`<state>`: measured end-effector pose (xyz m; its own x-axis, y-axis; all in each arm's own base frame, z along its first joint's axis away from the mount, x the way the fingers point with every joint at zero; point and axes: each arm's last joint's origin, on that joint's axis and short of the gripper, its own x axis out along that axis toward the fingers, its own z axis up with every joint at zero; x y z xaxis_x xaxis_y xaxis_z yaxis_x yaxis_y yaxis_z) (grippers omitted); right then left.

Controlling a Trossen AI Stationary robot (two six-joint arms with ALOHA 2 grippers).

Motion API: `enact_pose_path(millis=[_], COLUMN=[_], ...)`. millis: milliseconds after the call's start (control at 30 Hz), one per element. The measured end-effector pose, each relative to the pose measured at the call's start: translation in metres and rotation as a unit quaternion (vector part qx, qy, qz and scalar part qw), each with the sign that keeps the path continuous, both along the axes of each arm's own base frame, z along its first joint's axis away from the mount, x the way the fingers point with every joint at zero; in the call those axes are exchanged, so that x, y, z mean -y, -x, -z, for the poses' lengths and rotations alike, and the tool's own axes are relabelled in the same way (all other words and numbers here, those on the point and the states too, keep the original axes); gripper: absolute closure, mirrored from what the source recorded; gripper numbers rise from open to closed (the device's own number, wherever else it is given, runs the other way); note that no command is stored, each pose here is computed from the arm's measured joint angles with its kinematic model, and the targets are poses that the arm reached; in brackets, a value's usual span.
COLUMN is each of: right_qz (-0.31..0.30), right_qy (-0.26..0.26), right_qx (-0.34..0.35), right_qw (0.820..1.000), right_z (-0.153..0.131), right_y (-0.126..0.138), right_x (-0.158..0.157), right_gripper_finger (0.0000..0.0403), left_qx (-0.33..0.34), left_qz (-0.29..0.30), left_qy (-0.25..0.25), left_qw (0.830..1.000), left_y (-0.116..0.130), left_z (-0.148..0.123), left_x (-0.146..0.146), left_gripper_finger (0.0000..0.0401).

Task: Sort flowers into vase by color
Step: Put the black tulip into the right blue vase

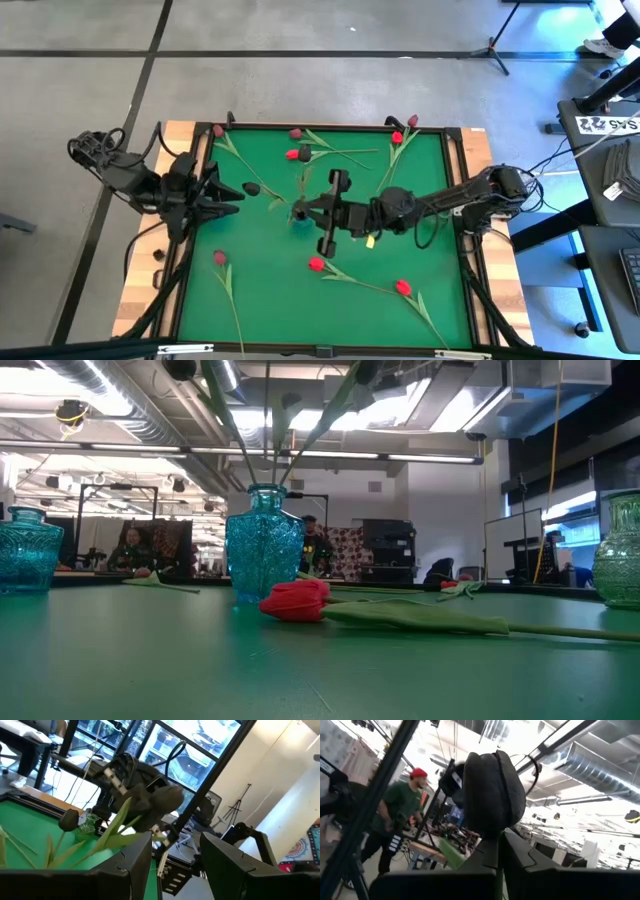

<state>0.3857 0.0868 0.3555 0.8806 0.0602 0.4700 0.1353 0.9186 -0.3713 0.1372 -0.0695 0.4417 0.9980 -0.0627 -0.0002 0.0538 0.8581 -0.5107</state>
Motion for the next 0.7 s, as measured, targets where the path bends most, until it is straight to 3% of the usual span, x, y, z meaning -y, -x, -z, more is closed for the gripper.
enact_pose_path(millis=[700], right_qz=[0.024], right_qy=[-0.035], right_qx=[-0.086], right_qw=[0.995], right_z=[0.019], right_y=[-0.011], right_x=[0.009], right_gripper_finger=[0.0397], left_qx=[0.021], left_qz=[-0.008], left_qy=[-0.040], left_qw=[0.999], left_y=[0.000], left_z=[-0.004], left_x=[-0.001], left_gripper_finger=[0.0238])
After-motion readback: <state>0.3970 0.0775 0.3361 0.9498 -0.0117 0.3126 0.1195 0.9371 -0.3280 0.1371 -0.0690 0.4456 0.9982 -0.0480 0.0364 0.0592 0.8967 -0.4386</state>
